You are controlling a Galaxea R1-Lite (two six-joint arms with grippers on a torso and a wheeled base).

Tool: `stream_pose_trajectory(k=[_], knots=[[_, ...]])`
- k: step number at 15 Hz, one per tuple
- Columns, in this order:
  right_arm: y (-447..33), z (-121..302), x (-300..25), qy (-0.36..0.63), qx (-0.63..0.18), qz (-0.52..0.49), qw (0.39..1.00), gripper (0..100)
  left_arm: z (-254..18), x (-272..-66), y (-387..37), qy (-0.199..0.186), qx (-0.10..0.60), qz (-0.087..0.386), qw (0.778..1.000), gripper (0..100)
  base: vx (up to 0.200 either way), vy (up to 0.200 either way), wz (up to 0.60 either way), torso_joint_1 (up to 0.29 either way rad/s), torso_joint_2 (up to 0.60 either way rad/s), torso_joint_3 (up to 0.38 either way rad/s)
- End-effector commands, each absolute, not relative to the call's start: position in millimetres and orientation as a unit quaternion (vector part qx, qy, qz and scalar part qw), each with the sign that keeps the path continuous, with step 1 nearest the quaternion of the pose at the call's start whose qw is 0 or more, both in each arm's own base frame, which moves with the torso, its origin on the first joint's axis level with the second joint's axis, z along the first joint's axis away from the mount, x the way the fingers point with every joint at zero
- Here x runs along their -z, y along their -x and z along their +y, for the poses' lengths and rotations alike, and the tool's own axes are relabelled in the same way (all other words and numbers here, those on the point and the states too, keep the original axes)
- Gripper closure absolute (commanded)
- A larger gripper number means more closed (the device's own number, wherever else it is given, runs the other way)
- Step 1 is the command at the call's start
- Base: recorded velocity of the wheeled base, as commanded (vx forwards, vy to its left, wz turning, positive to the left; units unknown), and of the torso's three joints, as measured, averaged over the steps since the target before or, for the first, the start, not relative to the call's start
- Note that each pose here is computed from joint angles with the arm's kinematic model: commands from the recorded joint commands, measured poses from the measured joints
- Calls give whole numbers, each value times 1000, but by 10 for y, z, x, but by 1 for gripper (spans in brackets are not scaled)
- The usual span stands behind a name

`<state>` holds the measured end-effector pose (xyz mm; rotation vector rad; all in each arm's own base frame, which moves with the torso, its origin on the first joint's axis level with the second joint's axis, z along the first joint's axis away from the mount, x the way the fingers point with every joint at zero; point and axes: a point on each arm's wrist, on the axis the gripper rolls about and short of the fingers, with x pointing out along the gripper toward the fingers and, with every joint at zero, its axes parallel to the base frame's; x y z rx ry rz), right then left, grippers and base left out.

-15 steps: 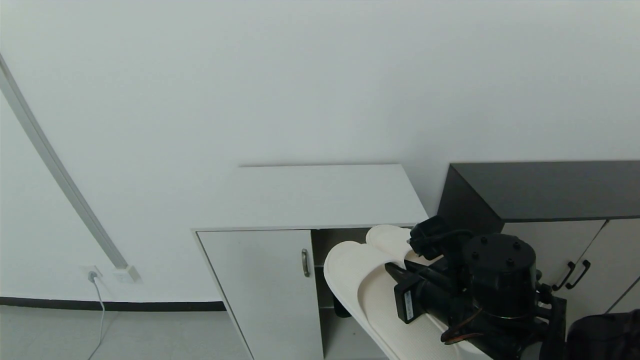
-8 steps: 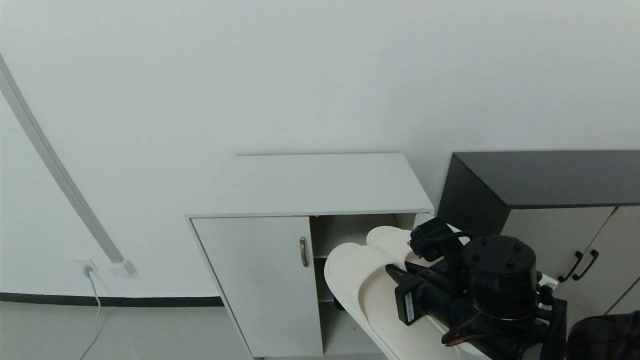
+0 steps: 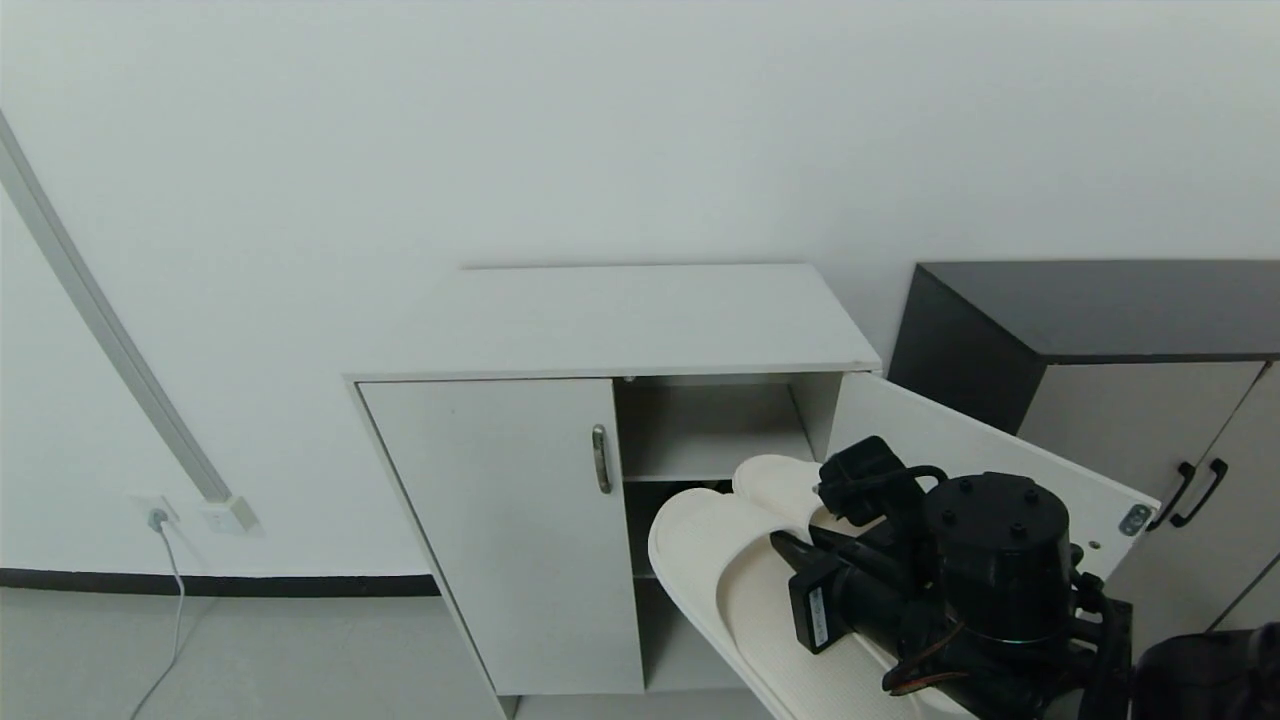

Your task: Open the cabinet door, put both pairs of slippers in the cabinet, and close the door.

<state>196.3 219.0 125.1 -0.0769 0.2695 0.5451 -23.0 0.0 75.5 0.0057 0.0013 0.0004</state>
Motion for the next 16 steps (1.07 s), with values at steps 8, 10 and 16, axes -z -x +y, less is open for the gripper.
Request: stream_pose_trajectory(k=[8, 10, 16], knots=[[-1959, 2203, -1233, 40, -270, 135, 953, 100, 0, -754, 229, -3, 0, 2, 1000, 100, 0, 0, 0, -187, 501, 317], [-1956, 2206, -1233, 40, -271, 135, 952, 100, 0, -754, 229, -3, -1, 2, 1000, 100, 0, 0, 0, -151, 486, 325], [-1963, 2215, -1208, 42, -270, 138, 952, 100, 0, -754, 229, -3, 0, 2, 1000, 100, 0, 0, 0, -116, 461, 338]])
